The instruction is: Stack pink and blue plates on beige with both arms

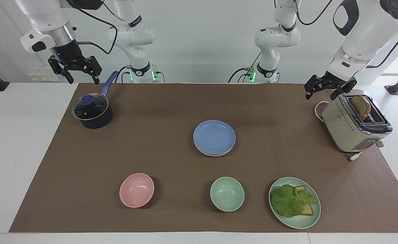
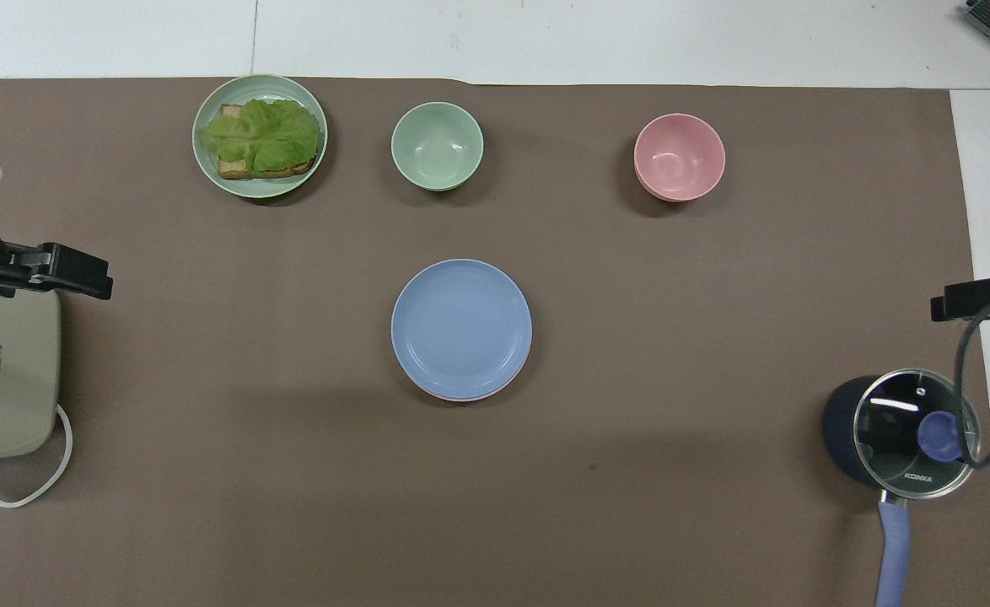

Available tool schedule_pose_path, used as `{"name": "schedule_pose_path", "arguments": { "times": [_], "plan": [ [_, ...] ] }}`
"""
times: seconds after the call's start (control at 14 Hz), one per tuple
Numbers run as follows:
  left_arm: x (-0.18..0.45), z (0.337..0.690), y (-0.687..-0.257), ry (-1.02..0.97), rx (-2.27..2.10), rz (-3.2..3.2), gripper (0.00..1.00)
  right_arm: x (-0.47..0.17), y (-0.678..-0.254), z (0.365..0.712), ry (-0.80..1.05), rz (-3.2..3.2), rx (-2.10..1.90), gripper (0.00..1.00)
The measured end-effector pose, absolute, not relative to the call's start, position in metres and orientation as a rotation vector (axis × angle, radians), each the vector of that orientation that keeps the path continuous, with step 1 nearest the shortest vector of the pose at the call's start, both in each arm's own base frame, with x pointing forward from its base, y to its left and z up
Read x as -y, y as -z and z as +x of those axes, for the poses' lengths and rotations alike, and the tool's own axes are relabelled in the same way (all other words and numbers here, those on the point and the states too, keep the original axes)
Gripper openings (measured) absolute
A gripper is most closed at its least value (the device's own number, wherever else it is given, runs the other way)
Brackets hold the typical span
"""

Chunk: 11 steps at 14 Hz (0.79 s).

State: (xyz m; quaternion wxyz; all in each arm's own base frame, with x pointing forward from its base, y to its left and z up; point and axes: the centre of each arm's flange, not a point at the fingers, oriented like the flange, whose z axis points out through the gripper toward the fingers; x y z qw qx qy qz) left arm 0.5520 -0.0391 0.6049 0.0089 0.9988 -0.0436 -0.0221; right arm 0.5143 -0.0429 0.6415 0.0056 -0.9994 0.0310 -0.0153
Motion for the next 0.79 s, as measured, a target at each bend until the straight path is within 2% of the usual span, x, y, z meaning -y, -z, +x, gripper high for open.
{"name": "schedule_pose_path", "arguments": {
  "times": [0.79],
  "plan": [
    [0.0391, 0.5520, -0.6049, 0.069, 0.136, 3.120, 1.00, 0.0374, -0.6490, 0.5128, 0.047, -3.130, -0.083, 1.00]
  ]
}}
